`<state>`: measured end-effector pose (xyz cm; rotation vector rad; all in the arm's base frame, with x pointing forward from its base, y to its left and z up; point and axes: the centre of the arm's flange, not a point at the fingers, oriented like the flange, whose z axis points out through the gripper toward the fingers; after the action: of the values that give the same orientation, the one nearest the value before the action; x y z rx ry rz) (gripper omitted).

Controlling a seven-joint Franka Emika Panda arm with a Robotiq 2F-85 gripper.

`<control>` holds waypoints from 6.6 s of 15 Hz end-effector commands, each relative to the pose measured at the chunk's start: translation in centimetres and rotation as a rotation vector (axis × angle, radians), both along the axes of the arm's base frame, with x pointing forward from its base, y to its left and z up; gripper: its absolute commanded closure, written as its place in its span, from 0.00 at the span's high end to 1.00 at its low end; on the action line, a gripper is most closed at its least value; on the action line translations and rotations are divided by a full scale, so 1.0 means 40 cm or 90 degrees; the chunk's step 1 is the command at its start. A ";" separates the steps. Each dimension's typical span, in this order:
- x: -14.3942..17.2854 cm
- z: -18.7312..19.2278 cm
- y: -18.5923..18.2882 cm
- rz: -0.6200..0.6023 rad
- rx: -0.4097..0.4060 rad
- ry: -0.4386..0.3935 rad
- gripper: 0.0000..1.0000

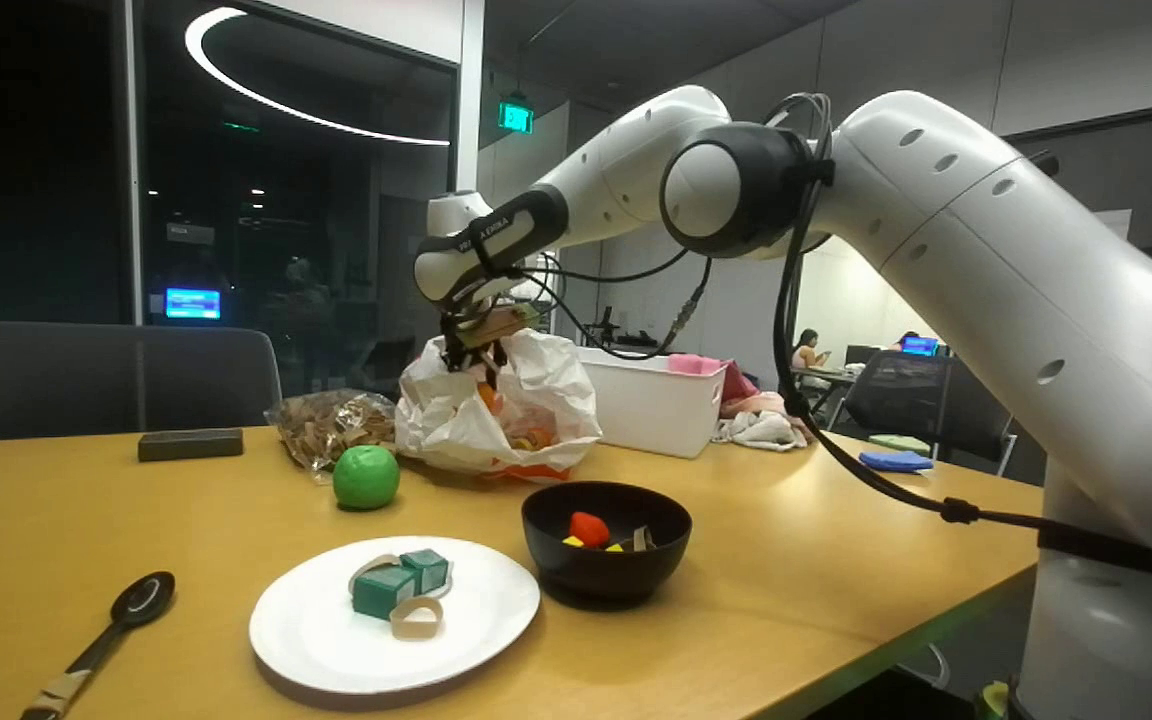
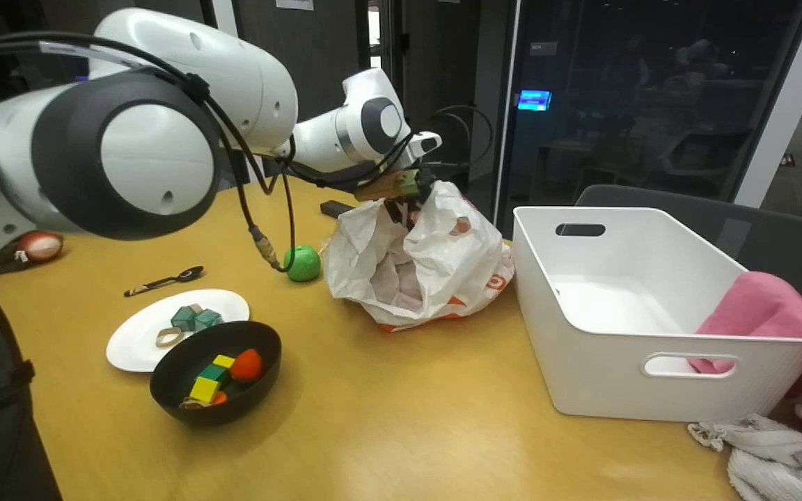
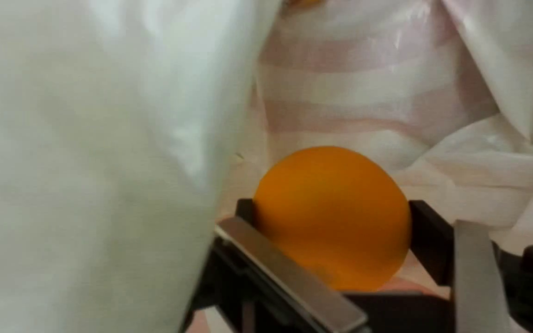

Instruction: Remove the apple, orange and yellow container from the plastic bag.

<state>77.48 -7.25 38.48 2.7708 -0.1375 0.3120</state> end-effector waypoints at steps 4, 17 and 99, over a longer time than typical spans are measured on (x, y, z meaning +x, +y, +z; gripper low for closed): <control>-0.152 0.137 0.012 -0.069 0.008 0.211 0.57; -0.410 0.244 0.331 0.290 0.256 0.300 0.57; -0.262 -0.030 -0.081 -0.186 0.124 -0.018 1.00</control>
<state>65.96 -9.76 36.91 2.9074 -0.5792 0.2678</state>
